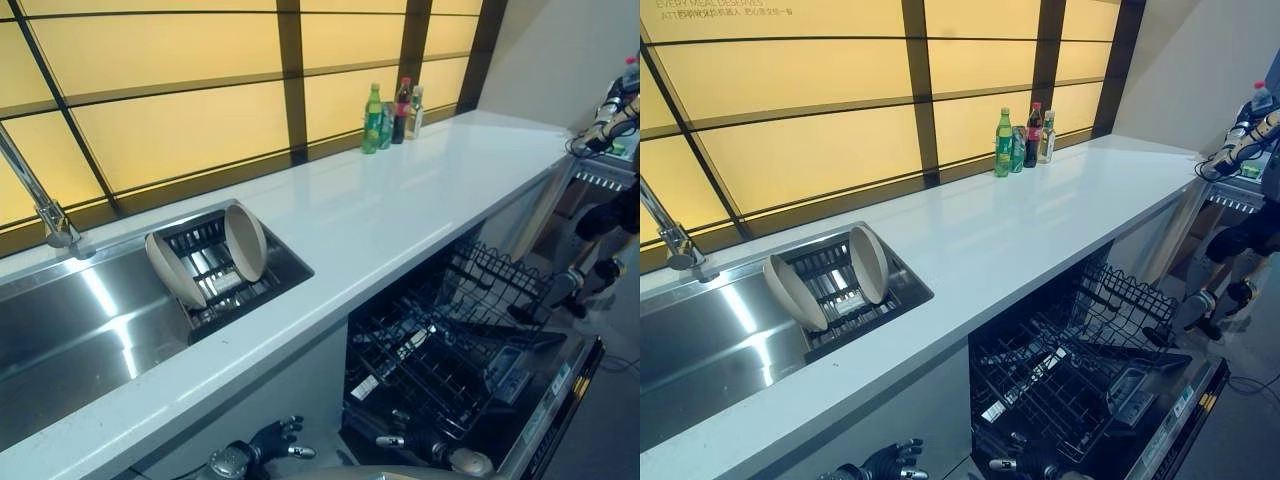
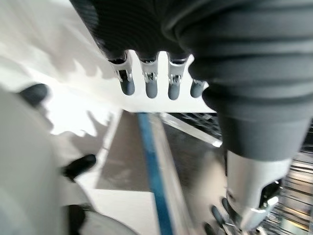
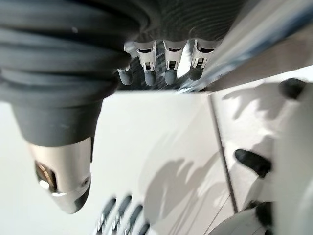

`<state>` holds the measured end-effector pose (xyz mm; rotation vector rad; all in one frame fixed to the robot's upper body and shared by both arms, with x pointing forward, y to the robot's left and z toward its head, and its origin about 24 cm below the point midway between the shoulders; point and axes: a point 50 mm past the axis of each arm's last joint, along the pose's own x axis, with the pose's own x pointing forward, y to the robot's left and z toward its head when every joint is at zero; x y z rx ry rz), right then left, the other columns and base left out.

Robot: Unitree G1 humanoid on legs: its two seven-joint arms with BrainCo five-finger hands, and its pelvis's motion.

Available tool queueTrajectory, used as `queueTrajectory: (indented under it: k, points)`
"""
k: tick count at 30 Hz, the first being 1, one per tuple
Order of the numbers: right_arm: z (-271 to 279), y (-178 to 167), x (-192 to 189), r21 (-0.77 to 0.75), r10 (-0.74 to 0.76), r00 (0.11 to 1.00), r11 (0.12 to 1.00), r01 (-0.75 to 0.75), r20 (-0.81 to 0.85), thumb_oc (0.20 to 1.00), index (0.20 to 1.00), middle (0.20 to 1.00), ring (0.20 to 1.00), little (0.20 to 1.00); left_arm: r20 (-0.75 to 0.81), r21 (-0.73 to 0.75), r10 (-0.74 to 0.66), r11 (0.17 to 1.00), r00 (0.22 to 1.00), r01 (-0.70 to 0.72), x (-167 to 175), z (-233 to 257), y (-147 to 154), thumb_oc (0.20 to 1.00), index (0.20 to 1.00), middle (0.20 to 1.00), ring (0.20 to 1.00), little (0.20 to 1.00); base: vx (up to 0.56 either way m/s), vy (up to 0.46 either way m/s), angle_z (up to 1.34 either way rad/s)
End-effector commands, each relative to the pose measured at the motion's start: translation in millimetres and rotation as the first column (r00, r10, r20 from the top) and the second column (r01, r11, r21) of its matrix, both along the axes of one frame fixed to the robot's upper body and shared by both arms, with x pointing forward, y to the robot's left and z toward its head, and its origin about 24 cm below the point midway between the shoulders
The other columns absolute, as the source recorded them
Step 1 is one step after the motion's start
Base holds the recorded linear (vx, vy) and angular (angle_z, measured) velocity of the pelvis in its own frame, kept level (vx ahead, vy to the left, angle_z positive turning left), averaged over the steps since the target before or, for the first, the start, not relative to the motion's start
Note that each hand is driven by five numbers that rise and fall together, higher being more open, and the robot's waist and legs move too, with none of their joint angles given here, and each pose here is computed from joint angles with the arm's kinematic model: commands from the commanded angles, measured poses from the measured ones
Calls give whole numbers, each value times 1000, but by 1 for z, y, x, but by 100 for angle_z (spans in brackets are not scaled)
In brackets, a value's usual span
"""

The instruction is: Pick up plates and place into dishwasher.

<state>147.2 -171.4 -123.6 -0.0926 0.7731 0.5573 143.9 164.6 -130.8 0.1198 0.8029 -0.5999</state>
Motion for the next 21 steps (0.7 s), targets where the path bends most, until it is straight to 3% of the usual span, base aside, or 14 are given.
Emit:
queueTrajectory:
  k: [1, 6, 9, 11, 14, 17, 21]
  points:
    - [45, 10, 49, 136, 74, 976, 985, -103, 207, 1000, 1000, 1000, 1000, 1000, 219, -174, -38, 982, 975, 77, 52, 46, -1, 1000, 1000, 1000, 1000, 1000, -23, -34, 0]
    - [62, -6, 43, 137, 128, 964, 977, -163, 233, 1000, 1000, 1000, 1000, 1000, 306, -261, -120, 943, 944, 205, 57, 78, 8, 1000, 1000, 1000, 1000, 1000, 0, 0, 0]
    - [68, -14, 38, 166, 179, 960, 962, -217, 214, 1000, 1000, 1000, 1000, 1000, 321, -410, -152, 867, 935, 282, 60, 101, 10, 1000, 1000, 1000, 1000, 1000, 0, 0, 0]
    - [72, -20, 37, 165, 193, 961, 960, -227, 198, 1000, 1000, 1000, 1000, 1000, 353, -539, -195, 757, 915, 369, 61, 121, 4, 1000, 1000, 1000, 1000, 1000, 6, -16, 0]
    - [77, -26, 38, 150, 189, 961, 964, -221, 201, 1000, 1000, 1000, 1000, 1000, 398, -719, -190, 543, 898, 433, 63, 150, -9, 1000, 1000, 1000, 1000, 1000, 0, 0, 0]
    - [70, -21, 36, 143, 190, 965, 966, -216, 179, 1000, 1000, 1000, 1000, 1000, 401, -879, -131, 221, 906, 422, 64, 174, -34, 1000, 1000, 1000, 1000, 1000, 9, -22, 2]
    - [58, -4, 34, 182, 190, 970, 959, -216, 150, 1000, 1000, 1000, 1000, 1000, 365, -919, -42, -178, 930, 352, 72, 208, -70, 1000, 1000, 1000, 1000, 1000, 23, -44, 4]
